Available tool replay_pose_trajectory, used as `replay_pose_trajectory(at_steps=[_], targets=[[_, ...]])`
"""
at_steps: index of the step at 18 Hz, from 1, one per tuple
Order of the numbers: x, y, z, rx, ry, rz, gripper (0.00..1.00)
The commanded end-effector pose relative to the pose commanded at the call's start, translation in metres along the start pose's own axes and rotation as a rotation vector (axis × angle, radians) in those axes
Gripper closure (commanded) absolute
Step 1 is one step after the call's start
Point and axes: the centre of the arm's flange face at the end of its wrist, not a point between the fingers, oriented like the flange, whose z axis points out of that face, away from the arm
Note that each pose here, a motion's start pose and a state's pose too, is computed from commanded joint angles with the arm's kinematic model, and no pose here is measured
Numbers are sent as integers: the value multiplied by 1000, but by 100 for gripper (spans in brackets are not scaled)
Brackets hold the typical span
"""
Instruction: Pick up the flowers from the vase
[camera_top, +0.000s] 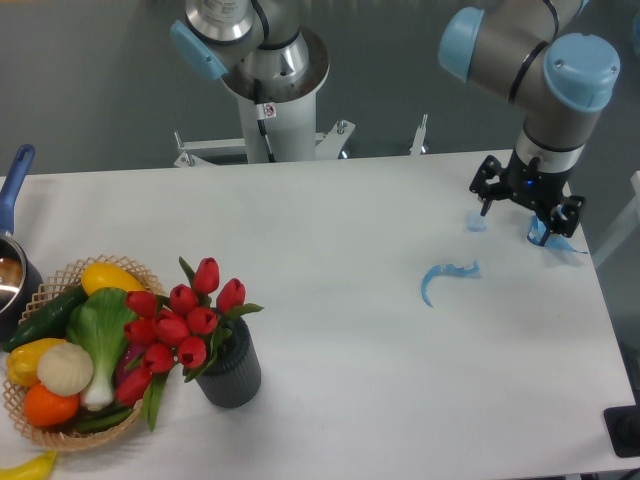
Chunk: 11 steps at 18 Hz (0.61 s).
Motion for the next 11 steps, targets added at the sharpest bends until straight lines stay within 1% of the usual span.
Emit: replay_pose_trajectory(at_steps=[4,6,9,11], targets=[[0,0,0,3,0,6,0],[0,-3,-2,26,0,8,0],[-1,-6,-4,67,-3,-22,0],[-3,-7,-5,100,-20,-60,0]])
